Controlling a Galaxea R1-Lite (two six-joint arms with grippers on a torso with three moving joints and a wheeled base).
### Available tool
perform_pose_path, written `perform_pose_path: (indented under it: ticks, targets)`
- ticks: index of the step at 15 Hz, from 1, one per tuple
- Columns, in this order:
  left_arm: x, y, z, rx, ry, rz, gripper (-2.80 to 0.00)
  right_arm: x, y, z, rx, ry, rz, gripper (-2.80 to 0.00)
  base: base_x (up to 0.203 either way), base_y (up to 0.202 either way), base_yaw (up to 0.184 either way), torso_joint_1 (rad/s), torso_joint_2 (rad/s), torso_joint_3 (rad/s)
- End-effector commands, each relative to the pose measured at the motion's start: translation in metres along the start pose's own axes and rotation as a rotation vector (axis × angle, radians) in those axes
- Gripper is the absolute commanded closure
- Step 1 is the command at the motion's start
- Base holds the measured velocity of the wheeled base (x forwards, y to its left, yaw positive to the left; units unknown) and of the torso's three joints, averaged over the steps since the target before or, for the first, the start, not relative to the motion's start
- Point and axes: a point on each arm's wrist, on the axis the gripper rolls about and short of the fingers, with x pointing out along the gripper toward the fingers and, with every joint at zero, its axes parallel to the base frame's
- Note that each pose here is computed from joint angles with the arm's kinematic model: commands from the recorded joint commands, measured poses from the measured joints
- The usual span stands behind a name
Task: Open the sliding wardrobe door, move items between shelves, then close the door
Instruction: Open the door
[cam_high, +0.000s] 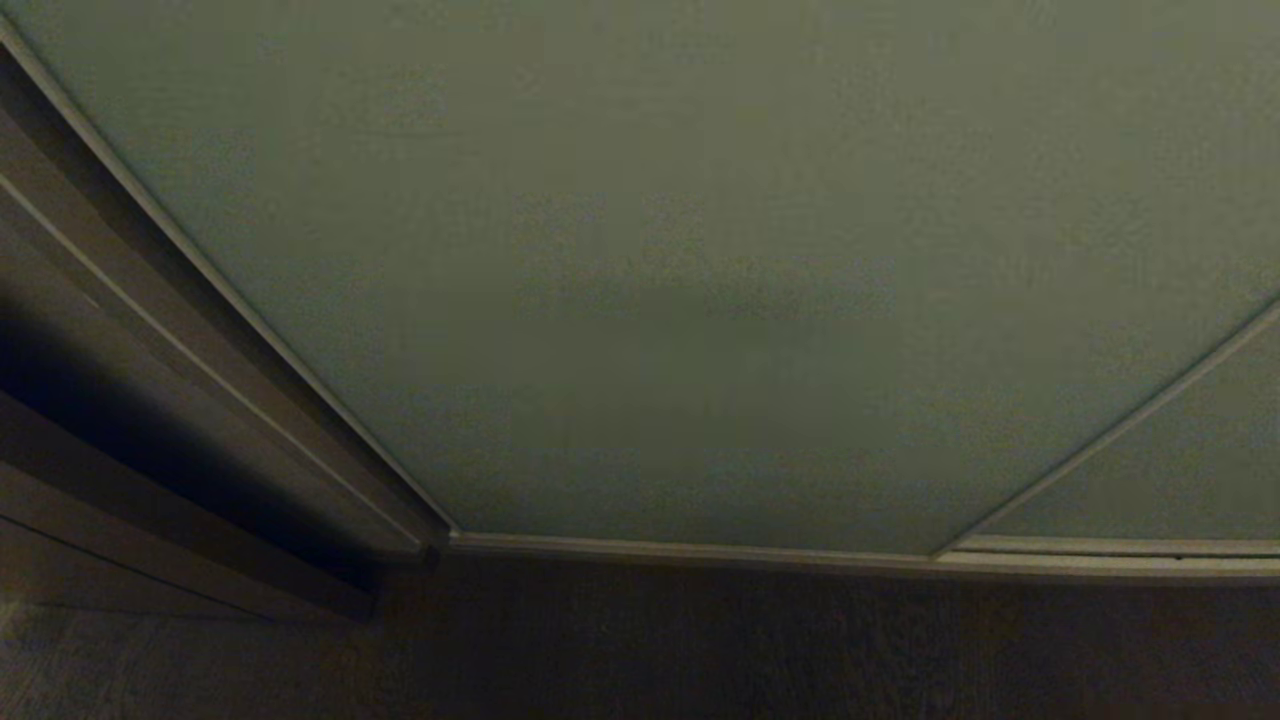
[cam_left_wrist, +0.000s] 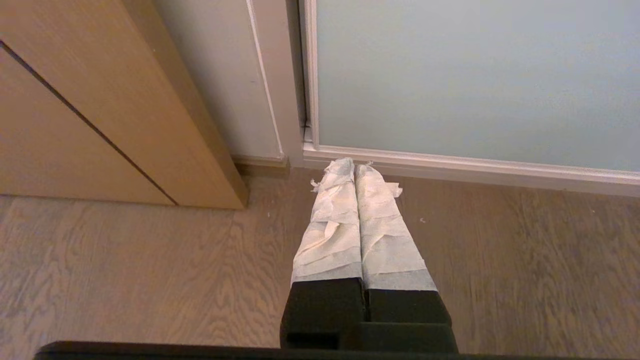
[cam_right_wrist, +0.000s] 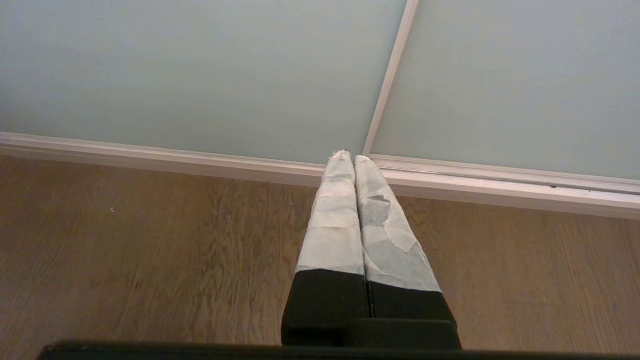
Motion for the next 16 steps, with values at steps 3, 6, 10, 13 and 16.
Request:
perform_pose_path:
  ticks: [3, 6, 10, 13, 16]
  targets:
    - [0.0001, 0.0, 0.0, -0.001, 0.002, 0.001, 0.0, 0.0001, 0.0, -0.0002, 0.0, 0.001, -0.001, 0.0, 0.0, 0.0, 0.0, 0.0, 0.0, 0.0]
    - [0.0001, 0.0, 0.0, -0.001, 0.001, 0.0, 0.0, 0.0002, 0.0, -0.0004, 0.0, 0.002, -0.001, 0.0, 0.0, 0.0, 0.0, 0.0, 0.0, 0.0]
    - [0.0001, 0.0, 0.0001, -0.001, 0.0, 0.0, 0.0, 0.0001, 0.0, 0.0, 0.0, 0.001, -0.001, 0.0, 0.0, 0.0, 0.0, 0.0, 0.0, 0.0]
    - [0.0001, 0.0, 0.0001, 0.0, 0.0, 0.001, 0.0, 0.0001, 0.0, 0.0, 0.0, 0.001, 0.0, 0.0, 0.0, 0.0, 0.0, 0.0, 0.0, 0.0]
    - [0.0001, 0.0001, -0.0004, 0.014, 0.005, 0.004, 0.0, 0.0001, 0.0, 0.0, 0.0, 0.001, 0.0, 0.0, 0.0, 0.0, 0.0, 0.0, 0.0, 0.0]
